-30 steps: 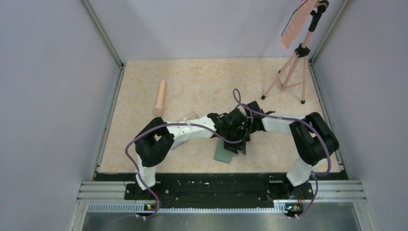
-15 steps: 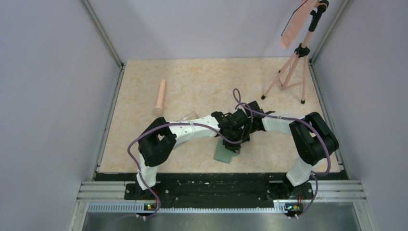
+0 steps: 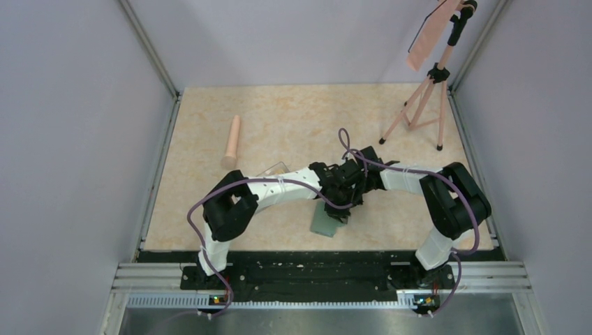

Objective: Put the credit cards into the card holder
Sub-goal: Close the card holder at the center of the board.

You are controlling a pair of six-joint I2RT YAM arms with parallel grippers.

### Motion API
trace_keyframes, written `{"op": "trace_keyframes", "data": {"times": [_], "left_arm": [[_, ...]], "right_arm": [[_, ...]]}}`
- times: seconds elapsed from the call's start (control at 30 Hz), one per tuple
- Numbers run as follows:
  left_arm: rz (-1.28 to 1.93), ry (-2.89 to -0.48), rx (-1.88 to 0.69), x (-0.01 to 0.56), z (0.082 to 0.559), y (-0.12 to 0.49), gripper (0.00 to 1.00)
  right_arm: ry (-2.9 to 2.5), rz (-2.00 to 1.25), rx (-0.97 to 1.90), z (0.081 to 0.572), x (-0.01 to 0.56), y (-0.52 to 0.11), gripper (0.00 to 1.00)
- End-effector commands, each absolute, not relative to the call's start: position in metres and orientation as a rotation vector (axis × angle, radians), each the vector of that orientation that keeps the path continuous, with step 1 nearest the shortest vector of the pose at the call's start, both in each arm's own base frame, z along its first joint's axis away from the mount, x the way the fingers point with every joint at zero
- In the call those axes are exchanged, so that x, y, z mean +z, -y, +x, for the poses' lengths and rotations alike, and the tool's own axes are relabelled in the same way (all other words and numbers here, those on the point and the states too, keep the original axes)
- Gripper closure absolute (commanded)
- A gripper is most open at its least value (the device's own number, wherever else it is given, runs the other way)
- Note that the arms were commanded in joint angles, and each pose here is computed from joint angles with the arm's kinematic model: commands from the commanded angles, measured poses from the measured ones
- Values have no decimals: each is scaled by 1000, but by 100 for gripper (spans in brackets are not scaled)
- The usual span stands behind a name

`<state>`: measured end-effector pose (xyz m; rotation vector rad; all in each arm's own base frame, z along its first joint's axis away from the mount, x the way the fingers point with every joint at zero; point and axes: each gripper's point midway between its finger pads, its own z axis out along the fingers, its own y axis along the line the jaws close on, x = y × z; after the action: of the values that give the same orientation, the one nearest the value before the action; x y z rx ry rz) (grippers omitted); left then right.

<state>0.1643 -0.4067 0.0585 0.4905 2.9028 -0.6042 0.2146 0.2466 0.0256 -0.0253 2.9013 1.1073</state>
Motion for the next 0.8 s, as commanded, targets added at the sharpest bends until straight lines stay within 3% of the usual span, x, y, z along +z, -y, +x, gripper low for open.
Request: {"op": "trace_keyframes", "data": {"times": [0.0, 0.2, 0.77], "left_arm": [[565, -2888, -534, 46, 166, 408, 86], [546, -2868, -442, 51, 172, 393, 100], [370, -2833, -445, 55, 185, 360, 100]], "right_arm": [[-2918, -56, 920, 222, 4, -234, 100], [-2919, -58, 919, 222, 4, -234, 100], [-2924, -70, 915, 219, 5, -232, 100]]}}
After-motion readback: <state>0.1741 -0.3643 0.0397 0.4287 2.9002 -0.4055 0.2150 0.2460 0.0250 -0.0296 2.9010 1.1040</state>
